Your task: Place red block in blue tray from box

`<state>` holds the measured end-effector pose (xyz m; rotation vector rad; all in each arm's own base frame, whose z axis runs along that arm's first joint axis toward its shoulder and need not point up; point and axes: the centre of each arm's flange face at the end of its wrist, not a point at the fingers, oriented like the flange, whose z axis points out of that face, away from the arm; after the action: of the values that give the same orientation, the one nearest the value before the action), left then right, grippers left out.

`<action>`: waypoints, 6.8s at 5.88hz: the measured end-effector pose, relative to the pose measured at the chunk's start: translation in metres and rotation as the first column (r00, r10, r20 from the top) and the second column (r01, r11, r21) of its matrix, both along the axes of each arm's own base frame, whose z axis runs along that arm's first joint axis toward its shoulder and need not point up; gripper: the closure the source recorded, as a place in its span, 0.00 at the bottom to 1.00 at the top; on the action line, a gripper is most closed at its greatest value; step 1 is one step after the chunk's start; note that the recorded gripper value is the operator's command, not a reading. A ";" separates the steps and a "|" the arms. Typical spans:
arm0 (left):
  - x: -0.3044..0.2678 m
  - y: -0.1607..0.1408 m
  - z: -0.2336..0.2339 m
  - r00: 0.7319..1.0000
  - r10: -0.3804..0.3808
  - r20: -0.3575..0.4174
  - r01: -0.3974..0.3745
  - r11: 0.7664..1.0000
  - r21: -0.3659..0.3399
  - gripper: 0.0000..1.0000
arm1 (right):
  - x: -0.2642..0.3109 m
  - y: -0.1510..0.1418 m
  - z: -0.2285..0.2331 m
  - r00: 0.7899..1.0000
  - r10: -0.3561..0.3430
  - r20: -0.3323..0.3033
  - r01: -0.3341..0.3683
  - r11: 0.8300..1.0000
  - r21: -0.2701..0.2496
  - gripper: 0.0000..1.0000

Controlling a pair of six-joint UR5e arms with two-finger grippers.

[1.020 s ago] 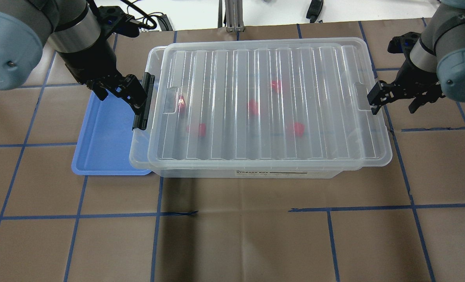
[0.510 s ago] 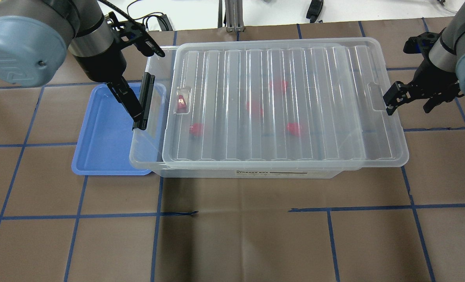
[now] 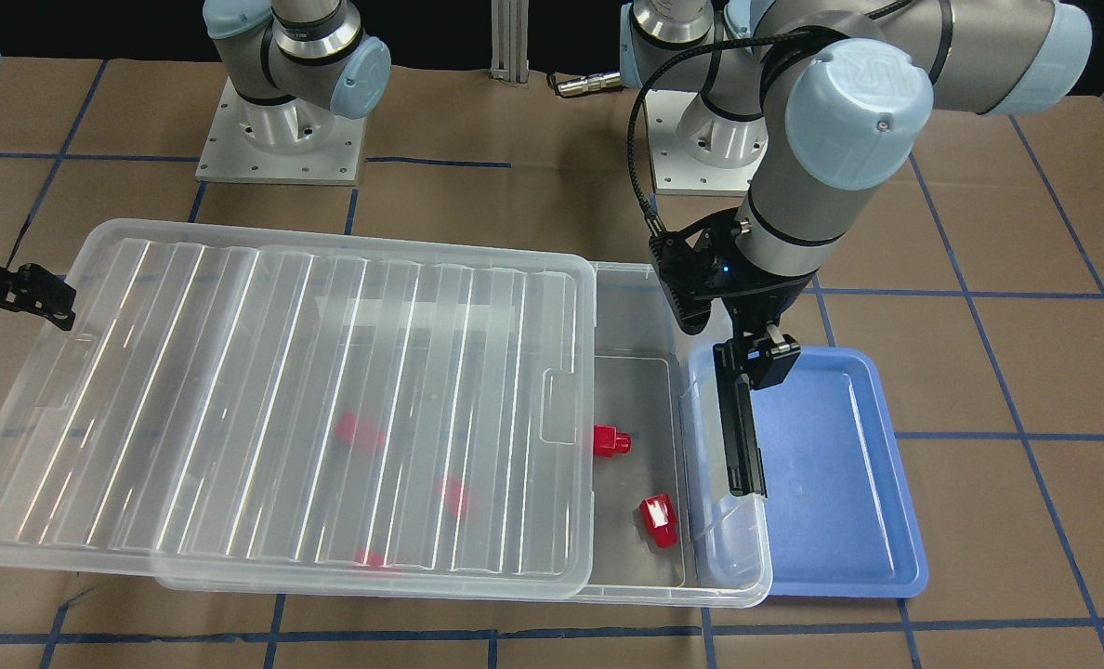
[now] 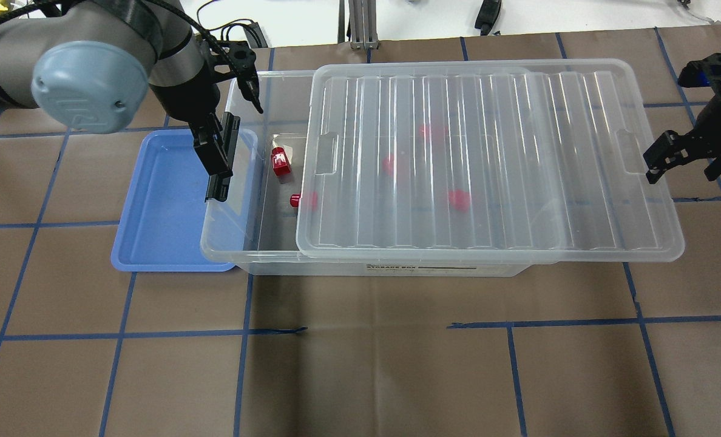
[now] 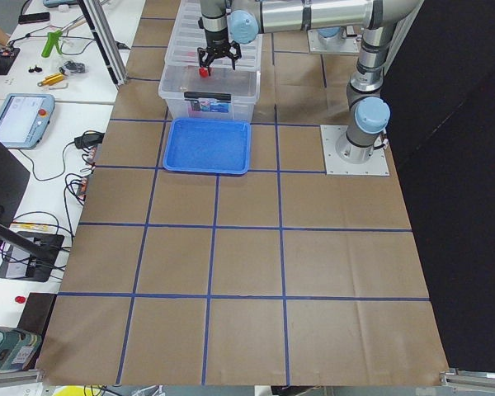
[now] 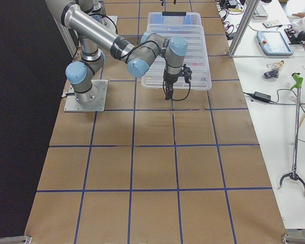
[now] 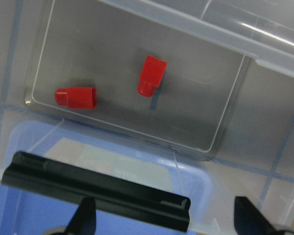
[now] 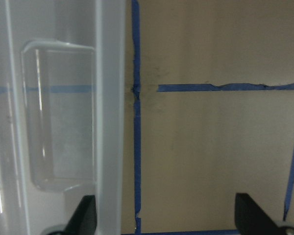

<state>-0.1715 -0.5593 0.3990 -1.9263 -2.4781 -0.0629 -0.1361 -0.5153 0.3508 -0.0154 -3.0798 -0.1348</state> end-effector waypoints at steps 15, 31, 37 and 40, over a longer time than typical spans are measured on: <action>-0.078 -0.036 -0.185 0.980 -0.201 -0.005 0.201 0.980 -0.004 0.98 | 0.079 -0.018 0.163 0.972 -0.227 -0.063 0.226 0.974 -0.027 0.00; 0.206 -0.068 -0.209 0.971 -0.209 -0.113 0.219 0.972 0.082 0.02 | -0.128 -0.040 0.072 0.993 -0.097 -0.074 0.103 0.991 0.087 0.00; 0.131 0.001 -0.001 0.992 -0.095 -0.088 0.104 0.990 0.097 0.02 | -0.125 -0.026 -0.007 0.977 -0.210 -0.018 0.211 0.975 0.072 0.00; 0.106 0.041 0.061 0.990 0.126 -0.056 -0.120 0.989 0.091 0.02 | -0.108 -0.029 -0.004 0.981 -0.196 0.006 0.195 0.979 0.067 0.00</action>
<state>-0.0653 -0.5180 0.4596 -1.7120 -2.5029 -0.1073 -0.2445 -0.5444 0.3465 -0.3162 -3.0781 -0.2462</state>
